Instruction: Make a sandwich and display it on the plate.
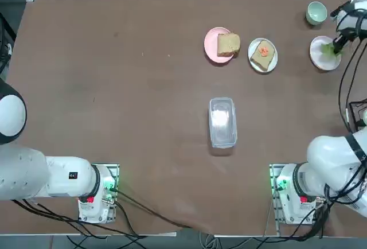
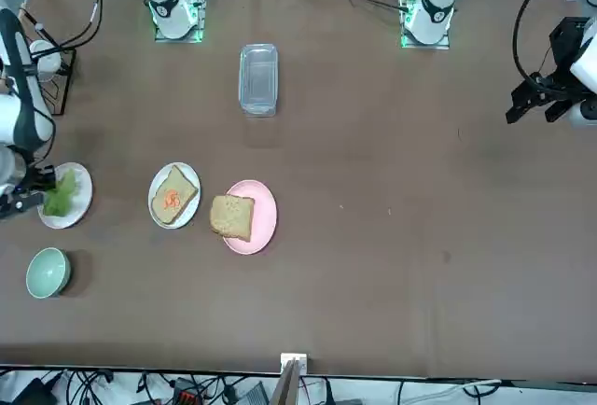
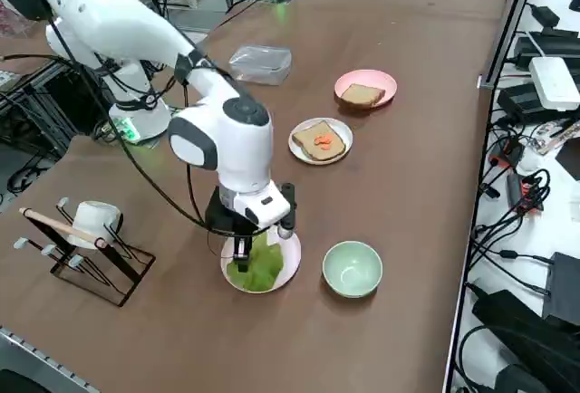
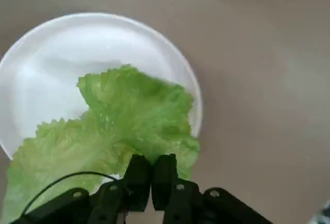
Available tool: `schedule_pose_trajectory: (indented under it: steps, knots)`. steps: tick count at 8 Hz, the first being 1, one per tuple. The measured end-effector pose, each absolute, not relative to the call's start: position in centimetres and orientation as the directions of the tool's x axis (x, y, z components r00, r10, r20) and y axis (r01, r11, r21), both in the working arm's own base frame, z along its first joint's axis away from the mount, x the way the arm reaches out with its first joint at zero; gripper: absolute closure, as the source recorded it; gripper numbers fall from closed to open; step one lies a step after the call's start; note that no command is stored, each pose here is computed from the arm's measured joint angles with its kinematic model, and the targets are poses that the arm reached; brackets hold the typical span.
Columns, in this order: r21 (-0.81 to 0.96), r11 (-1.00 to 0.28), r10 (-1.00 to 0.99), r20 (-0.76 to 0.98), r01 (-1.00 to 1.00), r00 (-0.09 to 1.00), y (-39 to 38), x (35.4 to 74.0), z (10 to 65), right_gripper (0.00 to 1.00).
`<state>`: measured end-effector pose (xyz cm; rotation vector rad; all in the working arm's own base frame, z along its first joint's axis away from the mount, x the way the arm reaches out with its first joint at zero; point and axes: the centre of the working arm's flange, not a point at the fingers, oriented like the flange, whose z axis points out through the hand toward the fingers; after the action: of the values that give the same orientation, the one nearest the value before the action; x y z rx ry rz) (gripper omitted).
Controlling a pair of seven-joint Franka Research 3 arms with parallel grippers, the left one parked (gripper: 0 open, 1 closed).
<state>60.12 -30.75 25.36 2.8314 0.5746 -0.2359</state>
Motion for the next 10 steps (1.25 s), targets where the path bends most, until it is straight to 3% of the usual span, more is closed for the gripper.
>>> schedule_pose_trajectory:
  steps: [4, 10]
  knots:
    - [0.12, -0.957, 0.246, -0.139, 0.263, 0.959, -23.8, 64.7, 35.3, 0.96]
    - [0.131, -0.991, 0.002, -0.168, 0.025, 0.986, -5.9, 67.6, 33.7, 0.96]
